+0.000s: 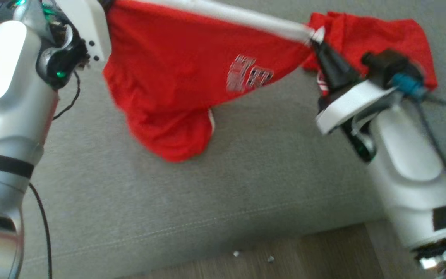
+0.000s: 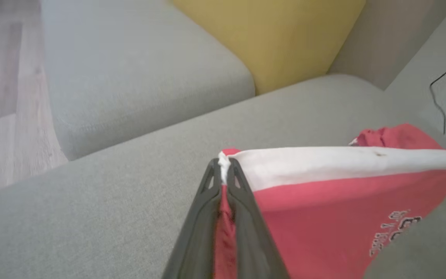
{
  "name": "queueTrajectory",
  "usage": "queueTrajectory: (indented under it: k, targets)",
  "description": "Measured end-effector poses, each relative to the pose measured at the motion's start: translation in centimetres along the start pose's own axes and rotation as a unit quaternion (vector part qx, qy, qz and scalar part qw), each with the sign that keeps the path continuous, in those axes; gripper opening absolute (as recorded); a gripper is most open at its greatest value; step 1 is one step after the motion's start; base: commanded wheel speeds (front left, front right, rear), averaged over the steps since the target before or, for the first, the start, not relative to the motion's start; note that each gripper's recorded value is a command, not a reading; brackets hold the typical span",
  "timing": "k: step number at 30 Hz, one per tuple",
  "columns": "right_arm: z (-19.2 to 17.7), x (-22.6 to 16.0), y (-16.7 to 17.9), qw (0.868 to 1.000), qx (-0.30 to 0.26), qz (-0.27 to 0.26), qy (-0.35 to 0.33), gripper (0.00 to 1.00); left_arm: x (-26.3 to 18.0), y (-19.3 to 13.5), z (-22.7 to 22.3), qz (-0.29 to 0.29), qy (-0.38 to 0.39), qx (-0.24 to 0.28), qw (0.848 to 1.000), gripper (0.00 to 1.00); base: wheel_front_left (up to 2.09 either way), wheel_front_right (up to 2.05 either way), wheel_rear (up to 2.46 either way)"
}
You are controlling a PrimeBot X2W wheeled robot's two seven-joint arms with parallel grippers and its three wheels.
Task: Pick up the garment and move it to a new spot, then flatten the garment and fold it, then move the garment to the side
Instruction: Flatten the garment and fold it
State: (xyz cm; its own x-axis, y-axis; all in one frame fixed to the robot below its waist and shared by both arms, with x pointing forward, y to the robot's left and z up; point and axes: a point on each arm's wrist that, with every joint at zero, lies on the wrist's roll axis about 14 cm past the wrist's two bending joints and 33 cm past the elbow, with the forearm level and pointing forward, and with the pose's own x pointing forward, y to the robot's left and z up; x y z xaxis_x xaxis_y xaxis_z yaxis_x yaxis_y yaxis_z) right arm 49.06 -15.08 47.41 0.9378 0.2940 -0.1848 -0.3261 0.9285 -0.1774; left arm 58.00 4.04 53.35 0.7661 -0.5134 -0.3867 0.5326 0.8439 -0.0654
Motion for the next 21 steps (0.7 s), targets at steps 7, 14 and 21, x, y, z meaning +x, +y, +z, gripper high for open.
queueTrajectory:
  k: [7, 14, 21]
  targets:
    - [9.6, 0.8, -1.9, 0.995, -0.045, -0.003, -0.087, 0.0, -6.0, -0.2, 6.2, 0.022, -0.154, -0.022, 0.988, 0.0, 0.0, 0.0, 0.0]
    - [16.6, -0.6, -0.8, 0.986, -0.085, 0.015, -0.146, 0.0, -13.5, -0.1, 9.8, 0.062, -0.275, -0.056, 0.958, 0.0, 0.0, 0.0, 0.0]
    - [23.3, -3.5, 0.6, 0.973, -0.111, 0.027, -0.202, 0.0, -19.9, -1.6, 9.5, 0.074, -0.309, -0.072, 0.945, 0.0, 0.0, 0.0, 0.0]
